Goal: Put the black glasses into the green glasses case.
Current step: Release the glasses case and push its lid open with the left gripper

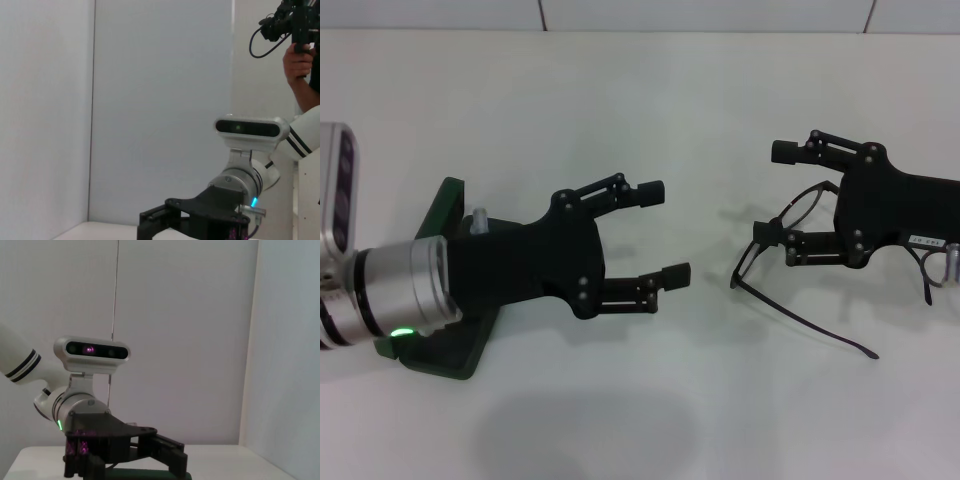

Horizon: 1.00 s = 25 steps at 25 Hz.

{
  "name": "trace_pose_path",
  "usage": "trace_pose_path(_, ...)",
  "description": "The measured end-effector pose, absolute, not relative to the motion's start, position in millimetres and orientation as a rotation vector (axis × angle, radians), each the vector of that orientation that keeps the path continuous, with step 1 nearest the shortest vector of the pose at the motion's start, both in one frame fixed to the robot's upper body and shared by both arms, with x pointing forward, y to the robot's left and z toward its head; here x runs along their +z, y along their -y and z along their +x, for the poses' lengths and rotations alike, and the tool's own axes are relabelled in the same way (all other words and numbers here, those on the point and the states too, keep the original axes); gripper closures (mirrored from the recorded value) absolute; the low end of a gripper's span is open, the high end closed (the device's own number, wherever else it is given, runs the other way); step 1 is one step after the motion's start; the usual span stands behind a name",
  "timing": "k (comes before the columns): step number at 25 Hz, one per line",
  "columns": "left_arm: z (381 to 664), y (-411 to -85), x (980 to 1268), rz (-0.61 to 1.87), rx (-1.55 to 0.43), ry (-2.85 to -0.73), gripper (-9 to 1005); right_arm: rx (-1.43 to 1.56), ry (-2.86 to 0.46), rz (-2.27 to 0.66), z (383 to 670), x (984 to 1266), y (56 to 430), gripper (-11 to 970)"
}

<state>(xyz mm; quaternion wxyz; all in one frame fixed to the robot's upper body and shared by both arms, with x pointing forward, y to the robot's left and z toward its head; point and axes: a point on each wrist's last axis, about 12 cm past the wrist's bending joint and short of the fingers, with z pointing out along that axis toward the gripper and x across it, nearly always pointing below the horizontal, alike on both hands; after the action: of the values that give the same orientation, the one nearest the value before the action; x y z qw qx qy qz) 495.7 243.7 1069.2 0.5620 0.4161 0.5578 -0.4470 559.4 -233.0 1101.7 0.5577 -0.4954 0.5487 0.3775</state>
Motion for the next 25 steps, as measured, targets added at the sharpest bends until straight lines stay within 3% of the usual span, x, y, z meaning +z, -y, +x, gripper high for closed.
trace_pose_path(17, 506, -262, 1086, 0.815, -1.072, -1.325, 105, 0.888, -1.3, -1.152, 557, 1099, 234, 94)
trace_pose_path(21, 533, -298, 1114, 0.655, -1.129, -1.55, 105, 0.894, -1.3, -1.151, 556, 1099, 235, 98)
trace_pose_path(25, 546, -319, 1134, 0.644, -1.064, -1.785, 109, 0.892, -1.309, -1.142, 552, 1096, 239, 102)
